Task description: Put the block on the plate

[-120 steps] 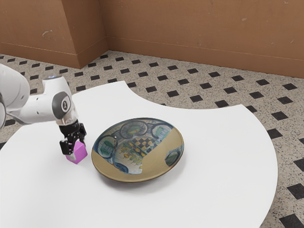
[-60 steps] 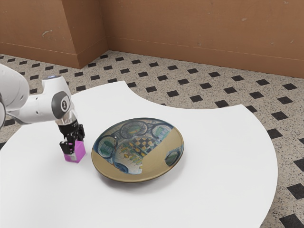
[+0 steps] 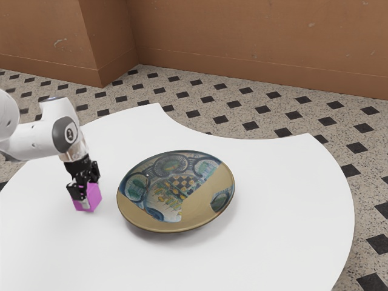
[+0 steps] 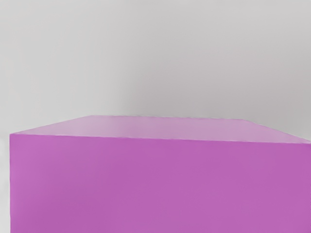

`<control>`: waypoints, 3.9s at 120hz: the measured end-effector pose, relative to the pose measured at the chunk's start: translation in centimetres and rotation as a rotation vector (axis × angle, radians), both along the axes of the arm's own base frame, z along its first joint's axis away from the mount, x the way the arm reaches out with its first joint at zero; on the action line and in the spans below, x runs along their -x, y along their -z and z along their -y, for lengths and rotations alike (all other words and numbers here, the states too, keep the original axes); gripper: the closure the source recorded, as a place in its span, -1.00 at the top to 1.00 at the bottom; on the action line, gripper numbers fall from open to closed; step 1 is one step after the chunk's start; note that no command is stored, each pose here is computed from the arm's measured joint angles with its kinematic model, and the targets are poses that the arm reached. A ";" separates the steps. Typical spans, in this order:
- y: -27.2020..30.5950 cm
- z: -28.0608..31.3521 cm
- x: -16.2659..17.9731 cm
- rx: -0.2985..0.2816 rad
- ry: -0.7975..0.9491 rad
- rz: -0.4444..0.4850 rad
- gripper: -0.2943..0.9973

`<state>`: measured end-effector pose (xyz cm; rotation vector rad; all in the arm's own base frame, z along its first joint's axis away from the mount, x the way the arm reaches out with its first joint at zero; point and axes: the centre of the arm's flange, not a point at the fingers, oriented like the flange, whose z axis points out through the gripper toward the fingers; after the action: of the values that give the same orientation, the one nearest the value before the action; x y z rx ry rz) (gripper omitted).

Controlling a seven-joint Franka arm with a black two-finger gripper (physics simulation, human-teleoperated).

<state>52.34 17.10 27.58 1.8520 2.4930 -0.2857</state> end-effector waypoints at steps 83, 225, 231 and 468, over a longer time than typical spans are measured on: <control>-8.0 -2.8 -1.5 -0.014 -0.013 0.080 0.15; -12.8 11.3 -6.0 0.049 0.234 0.127 0.15; -13.0 11.6 -6.1 0.052 0.238 0.132 0.15; -27.7 19.9 -8.9 0.078 0.977 0.222 0.54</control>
<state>61.24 -2.76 55.27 2.7127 1.2547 -0.1574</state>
